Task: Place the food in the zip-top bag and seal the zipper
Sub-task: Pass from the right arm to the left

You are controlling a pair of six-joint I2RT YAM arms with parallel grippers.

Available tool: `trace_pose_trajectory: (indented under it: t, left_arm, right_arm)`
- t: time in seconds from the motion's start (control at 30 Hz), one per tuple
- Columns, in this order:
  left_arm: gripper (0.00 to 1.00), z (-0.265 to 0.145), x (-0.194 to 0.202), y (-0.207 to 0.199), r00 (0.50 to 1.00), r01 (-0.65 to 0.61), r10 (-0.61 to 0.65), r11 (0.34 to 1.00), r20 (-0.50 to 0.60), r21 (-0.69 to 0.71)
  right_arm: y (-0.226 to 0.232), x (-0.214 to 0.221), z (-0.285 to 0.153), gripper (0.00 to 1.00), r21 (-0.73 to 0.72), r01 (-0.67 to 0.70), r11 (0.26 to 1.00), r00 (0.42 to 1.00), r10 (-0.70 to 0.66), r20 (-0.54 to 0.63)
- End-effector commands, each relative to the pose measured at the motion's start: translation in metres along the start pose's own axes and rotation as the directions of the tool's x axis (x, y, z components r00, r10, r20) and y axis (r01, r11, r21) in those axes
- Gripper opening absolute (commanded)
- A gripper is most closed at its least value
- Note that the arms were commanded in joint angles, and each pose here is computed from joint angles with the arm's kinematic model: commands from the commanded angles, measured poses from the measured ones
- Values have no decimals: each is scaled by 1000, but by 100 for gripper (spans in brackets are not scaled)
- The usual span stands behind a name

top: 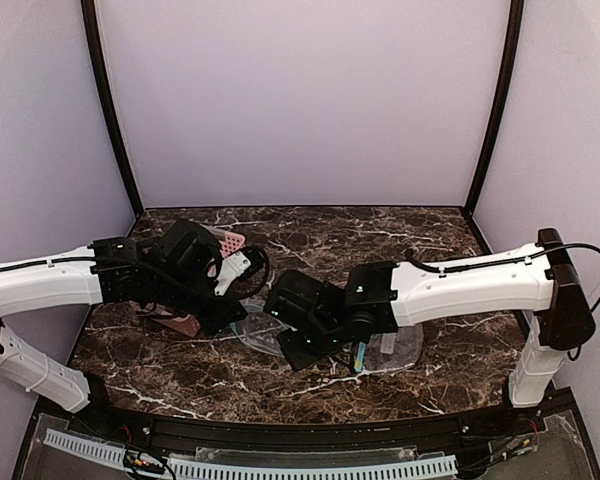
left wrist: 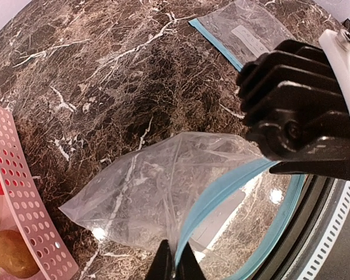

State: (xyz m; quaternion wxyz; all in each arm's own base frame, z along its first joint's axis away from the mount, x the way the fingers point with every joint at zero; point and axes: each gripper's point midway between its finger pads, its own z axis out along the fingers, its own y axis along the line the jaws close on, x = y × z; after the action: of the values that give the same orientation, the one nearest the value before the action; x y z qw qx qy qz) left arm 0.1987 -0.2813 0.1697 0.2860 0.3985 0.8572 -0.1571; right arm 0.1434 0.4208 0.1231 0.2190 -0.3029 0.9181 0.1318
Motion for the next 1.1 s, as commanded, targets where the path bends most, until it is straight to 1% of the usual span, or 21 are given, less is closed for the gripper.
trace_pose_trajectory:
  t: [0.0,0.1,0.13,0.17,0.2,0.23,0.27,0.3,0.33,0.47,0.6,0.7,0.83,0.93,1.07]
  left_arm:
    - [1,-3,8,3,999,39,-39,999,-14,-10]
    - [1,-4,6,6,988,151,-151,988,24,-24]
    - [1,-2,10,9,977,213,-212,976,28,-37]
    - [1,-4,5,10,967,247,-245,968,63,-30]
    - [1,-1,11,12,949,311,-308,950,66,-37]
    - [1,-3,5,12,935,343,-339,939,104,-20]
    - [1,1,12,13,912,402,-398,915,103,-21]
    - [1,2,12,14,896,431,-427,902,123,-10]
    - [1,1,11,15,871,475,-471,880,140,-1]
    - [1,6,14,16,813,561,-557,827,172,28]
    - [1,9,13,16,784,593,-591,803,190,52]
    - [1,9,14,17,780,599,-596,799,191,50]
    - [1,10,17,17,776,604,-601,796,188,52]
    - [1,9,19,16,775,605,-604,794,188,58]
    - [1,10,21,14,776,605,-605,794,177,65]
  right_arm:
    - [2,-17,-19,13,-6,-53,999,996,53,70]
    - [-8,-19,-27,36,20,-127,992,988,125,94]
    - [-12,-18,-30,44,32,-161,986,982,157,103]
    - [-17,-17,-32,52,46,-204,978,974,198,110]
    - [-21,-16,-35,59,48,-244,969,964,237,120]
    - [-24,-15,-37,65,47,-275,960,955,267,129]
    - [-26,-14,-39,69,42,-311,949,943,303,139]
    - [-29,-14,-42,71,38,-346,937,929,337,151]
    - [-31,-14,-44,73,31,-374,927,917,365,162]
    - [-31,-15,-46,78,2,-449,893,875,439,204]
    - [-21,-25,-43,83,-23,-449,893,868,442,226]
    - [-15,-32,-37,86,-15,-430,903,877,422,232]
    - [-19,-31,-24,94,17,-429,903,883,415,218]
    - [-24,-31,-14,95,33,-429,903,888,414,200]
    - [-29,-40,-13,97,33,-428,903,886,412,212]
